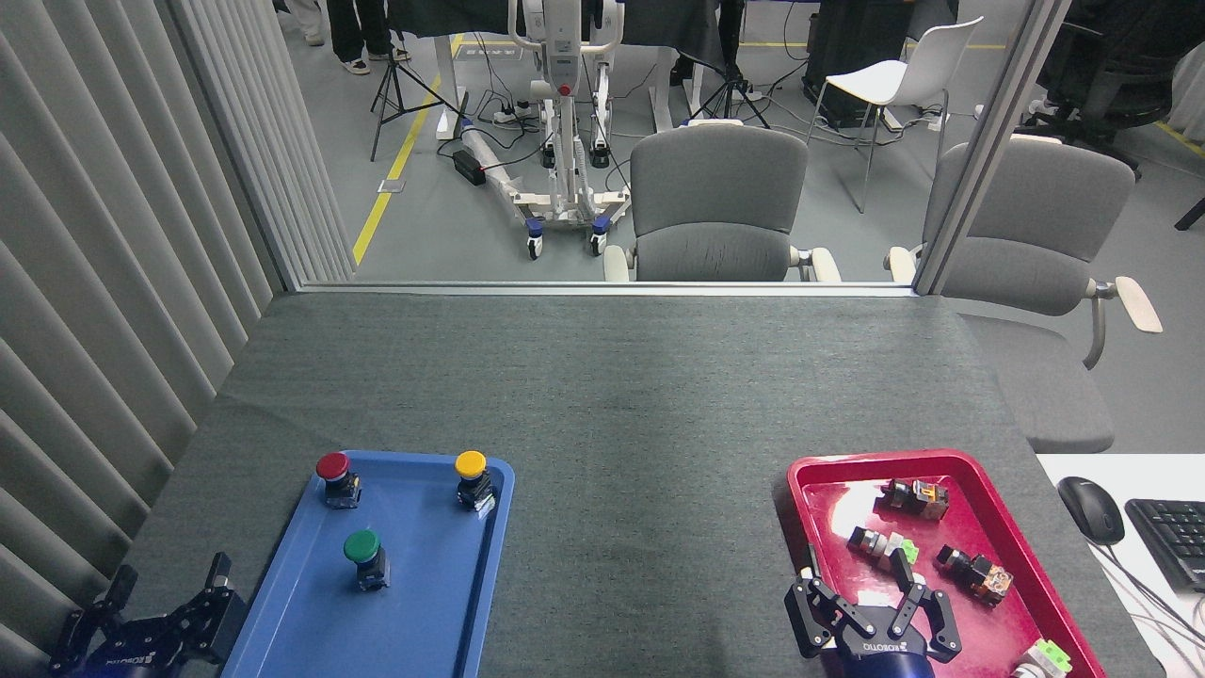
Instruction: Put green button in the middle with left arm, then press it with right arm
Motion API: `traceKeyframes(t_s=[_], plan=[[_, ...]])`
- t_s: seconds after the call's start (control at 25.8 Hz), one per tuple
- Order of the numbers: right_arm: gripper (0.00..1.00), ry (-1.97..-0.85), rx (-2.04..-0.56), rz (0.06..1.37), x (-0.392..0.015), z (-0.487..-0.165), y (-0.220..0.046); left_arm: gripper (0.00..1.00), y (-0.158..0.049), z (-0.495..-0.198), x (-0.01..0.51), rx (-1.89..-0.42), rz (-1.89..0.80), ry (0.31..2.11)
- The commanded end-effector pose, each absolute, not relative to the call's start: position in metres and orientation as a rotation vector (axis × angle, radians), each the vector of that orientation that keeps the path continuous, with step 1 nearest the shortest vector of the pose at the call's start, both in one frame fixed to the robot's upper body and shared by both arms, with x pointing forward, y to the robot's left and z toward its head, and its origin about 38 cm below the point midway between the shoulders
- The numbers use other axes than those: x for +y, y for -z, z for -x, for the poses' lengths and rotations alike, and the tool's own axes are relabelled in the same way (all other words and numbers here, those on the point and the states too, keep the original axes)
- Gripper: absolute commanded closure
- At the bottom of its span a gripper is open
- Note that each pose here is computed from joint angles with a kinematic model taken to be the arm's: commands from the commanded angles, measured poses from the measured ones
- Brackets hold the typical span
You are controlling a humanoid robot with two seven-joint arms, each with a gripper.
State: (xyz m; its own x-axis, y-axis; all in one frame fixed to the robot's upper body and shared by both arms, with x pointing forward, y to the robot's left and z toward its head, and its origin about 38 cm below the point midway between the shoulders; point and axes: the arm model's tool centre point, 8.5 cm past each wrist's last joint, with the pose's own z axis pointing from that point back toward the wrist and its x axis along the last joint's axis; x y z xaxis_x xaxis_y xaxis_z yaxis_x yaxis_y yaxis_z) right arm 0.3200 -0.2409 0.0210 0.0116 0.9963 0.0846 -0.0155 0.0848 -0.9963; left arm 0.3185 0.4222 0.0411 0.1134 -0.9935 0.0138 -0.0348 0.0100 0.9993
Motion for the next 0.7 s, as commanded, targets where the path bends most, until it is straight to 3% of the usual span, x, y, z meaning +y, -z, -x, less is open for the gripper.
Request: traceKeyframes(t_s=[0.0, 0.66], plan=[[0.0, -1.146, -1.225, 1.139, -0.2411, -0.3189, -0.02, 0.0, -0.0418, -0.3193, 0.4222, -1.16, -1.279, 1.096], [0.0, -1.144, -1.221, 1.147, -0.2416, -0.3203, -0.0201, 0.0, -0.0433, -0.3235, 0.4162, -1.204, -1.242, 1.156]])
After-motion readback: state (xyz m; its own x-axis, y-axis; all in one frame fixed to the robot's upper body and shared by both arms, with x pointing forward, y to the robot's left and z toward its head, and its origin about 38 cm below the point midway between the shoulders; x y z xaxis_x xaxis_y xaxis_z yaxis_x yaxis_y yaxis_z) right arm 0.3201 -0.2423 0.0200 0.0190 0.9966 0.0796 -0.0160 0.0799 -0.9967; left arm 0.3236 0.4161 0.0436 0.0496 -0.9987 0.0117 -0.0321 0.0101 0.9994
